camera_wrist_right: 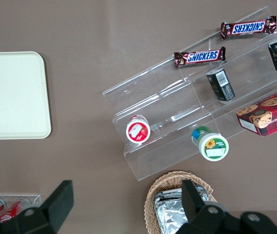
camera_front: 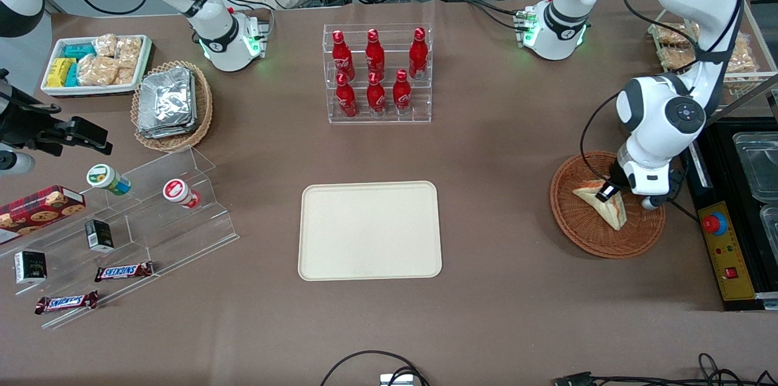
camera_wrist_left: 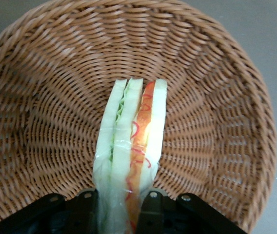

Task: Place sandwich from basket to tray
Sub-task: 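Lift the sandwich out of the basket with the left gripper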

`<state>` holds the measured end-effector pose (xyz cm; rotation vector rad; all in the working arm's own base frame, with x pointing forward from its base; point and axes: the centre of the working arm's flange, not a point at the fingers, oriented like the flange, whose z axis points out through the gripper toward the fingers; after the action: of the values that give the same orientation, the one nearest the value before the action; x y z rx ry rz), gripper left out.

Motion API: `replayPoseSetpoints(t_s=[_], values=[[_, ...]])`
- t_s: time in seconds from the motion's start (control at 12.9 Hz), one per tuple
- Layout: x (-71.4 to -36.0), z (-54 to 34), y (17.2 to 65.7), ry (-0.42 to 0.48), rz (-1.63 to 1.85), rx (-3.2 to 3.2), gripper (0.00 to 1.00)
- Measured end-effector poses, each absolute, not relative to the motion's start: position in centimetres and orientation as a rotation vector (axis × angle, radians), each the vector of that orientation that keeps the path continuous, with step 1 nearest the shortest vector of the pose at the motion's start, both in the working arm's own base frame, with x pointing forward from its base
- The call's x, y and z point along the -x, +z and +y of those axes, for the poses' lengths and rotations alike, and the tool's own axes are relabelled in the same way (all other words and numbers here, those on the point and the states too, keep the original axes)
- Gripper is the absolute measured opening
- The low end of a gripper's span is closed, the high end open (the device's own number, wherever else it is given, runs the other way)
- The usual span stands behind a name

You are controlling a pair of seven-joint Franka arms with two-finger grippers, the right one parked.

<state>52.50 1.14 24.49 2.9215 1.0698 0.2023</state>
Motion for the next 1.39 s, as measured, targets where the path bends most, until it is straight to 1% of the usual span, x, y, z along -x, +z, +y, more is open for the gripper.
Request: replayPoseSetpoints(t_s=[0.23, 0.54, 0.77, 1.01, 1.16, 1.39], values=[[-52.6, -1.0, 26.0, 0.211, 0.872, -2.993, 0.19], [-52.9, -2.2, 29.6, 0.142, 0.44, -3.13, 0.2], [-54.0, -4.5, 33.2, 0.092, 0.172, -3.223, 0.2], [-55.7, -8.8, 37.4, 0.046, 0.04, -3.268, 0.2], [-57.0, -11.3, 39.9, 0.04, -0.011, -3.277, 0.2], [-59.0, -15.1, 42.3, 0.032, -0.072, -3.283, 0.2]])
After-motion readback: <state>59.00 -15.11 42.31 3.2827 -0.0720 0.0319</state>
